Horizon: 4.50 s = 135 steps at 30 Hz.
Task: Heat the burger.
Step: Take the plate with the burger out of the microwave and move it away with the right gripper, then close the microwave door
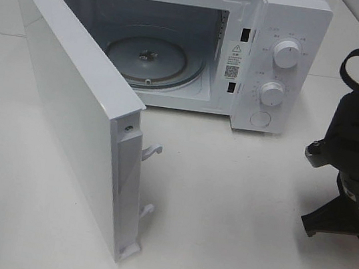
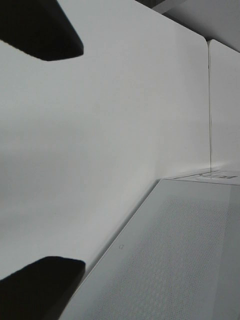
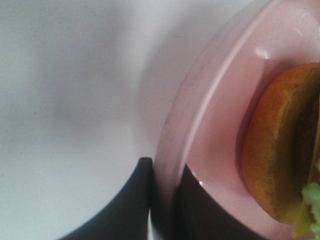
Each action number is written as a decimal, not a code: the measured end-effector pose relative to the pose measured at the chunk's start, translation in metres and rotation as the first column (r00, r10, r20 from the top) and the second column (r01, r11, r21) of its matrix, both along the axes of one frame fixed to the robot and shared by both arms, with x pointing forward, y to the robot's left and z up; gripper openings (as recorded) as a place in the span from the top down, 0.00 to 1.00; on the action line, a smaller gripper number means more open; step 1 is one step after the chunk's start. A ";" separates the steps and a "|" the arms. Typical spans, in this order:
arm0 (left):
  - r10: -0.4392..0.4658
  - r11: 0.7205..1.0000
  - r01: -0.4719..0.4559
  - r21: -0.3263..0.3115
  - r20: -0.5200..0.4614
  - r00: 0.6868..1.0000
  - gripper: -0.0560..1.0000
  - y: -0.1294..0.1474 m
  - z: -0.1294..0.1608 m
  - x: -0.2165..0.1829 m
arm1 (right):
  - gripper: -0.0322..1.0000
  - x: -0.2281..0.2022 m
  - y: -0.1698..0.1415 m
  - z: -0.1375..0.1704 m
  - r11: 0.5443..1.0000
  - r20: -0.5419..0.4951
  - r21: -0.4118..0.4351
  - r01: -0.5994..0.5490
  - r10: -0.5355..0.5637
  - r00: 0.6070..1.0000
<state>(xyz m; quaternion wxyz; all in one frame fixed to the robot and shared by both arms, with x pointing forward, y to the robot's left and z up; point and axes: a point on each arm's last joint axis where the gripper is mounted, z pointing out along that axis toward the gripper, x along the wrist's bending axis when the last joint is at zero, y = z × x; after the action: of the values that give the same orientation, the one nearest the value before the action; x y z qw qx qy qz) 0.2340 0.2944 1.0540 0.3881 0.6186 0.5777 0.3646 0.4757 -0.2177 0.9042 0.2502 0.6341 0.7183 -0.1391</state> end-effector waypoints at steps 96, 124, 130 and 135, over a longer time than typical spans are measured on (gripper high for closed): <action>0.000 1.000 0.000 0.000 0.000 1.000 0.01 0.000 0.000 0.000 | 0.22 -0.244 -0.082 0.157 0.761 0.768 0.458 -0.460 -0.077 0.636; 0.000 1.000 0.000 0.000 0.000 1.000 0.01 0.000 0.000 0.000 | 0.23 -0.241 -0.081 0.153 0.787 0.811 0.431 -0.441 -0.124 0.572; 0.000 1.000 0.000 0.000 0.000 1.000 0.01 0.000 0.000 0.000 | 0.23 -0.241 -0.081 0.153 0.787 0.811 0.431 -0.441 -0.124 0.572; 0.000 1.000 0.000 0.000 0.000 1.000 0.01 0.000 0.000 0.000 | 0.23 -0.241 -0.081 0.153 0.787 0.811 0.431 -0.441 -0.124 0.572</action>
<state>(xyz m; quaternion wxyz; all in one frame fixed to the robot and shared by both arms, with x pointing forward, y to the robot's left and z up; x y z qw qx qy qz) 0.2340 0.2944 1.0540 0.3881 0.6186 0.5777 0.3646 0.2349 -0.2989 1.0571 0.3483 0.5985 0.5867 0.4199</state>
